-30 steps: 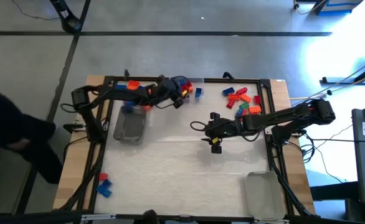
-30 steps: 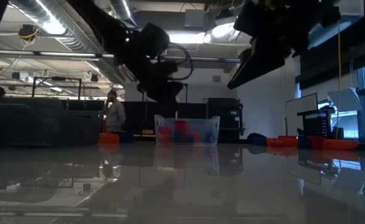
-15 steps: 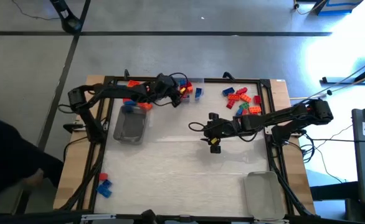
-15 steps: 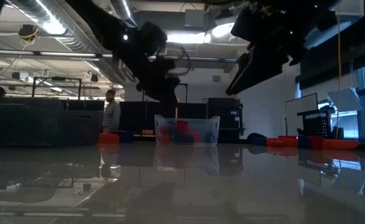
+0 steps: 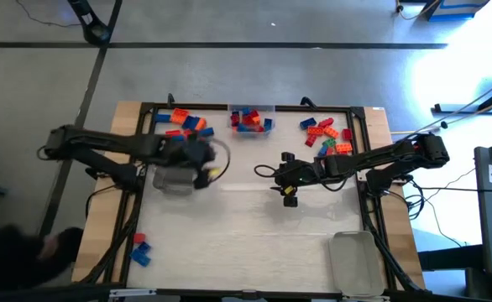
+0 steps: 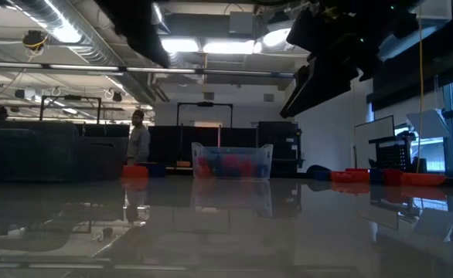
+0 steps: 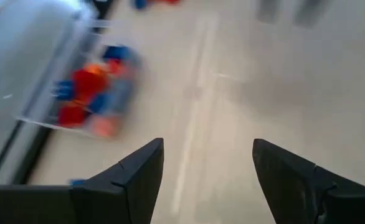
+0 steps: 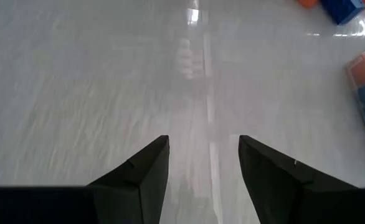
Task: Sort blocks by size
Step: Put the red block into the transparent bin
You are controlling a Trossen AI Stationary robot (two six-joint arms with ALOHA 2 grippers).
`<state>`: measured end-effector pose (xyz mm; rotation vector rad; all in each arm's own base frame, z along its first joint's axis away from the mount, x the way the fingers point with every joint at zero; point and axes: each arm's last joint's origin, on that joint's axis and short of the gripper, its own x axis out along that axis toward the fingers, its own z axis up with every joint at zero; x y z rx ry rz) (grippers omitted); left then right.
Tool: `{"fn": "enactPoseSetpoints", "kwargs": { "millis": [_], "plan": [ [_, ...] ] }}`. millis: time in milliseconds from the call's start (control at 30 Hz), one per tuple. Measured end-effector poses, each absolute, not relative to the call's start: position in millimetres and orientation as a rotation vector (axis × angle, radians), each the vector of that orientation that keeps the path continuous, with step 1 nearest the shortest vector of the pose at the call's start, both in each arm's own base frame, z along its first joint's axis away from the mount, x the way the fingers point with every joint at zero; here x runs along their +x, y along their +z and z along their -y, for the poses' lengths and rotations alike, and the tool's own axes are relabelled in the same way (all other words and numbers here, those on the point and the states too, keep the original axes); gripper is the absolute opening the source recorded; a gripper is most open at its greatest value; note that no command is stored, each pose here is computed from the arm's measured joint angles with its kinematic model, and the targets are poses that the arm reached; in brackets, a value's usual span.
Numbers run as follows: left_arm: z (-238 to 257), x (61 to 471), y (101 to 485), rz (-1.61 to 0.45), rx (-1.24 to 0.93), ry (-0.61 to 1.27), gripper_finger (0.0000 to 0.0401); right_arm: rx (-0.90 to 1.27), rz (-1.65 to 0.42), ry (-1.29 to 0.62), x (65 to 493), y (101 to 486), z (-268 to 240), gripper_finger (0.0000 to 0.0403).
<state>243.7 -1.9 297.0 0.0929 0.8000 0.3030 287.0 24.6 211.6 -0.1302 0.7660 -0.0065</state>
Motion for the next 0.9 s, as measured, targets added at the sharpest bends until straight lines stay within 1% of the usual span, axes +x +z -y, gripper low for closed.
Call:
{"fn": "enactPoseSetpoints", "kwargs": {
  "millis": [200, 367, 600, 767, 900],
  "plan": [
    [58, 216, 293, -0.914, 0.101, 0.132, 0.0231, -0.142, -0.766, -0.002, 287, 212, -25, 0.0193],
    [98, 197, 279, -1.057, 0.032, 0.077, 0.023, -0.141, -0.768, -0.002, 287, 211, -25, 0.0193],
    [144, 167, 262, -1.258, -0.242, 0.142, 0.023, -0.14, -0.768, -0.002, 287, 211, -25, 0.0193],
    [173, 156, 244, -1.404, -0.313, 0.166, 0.023, -0.14, -0.769, -0.003, 287, 211, -25, 0.0193],
    [189, 146, 227, -1.569, -0.323, 0.235, 0.023, -0.14, -0.769, -0.003, 287, 211, -25, 0.0193]
  ]
}}
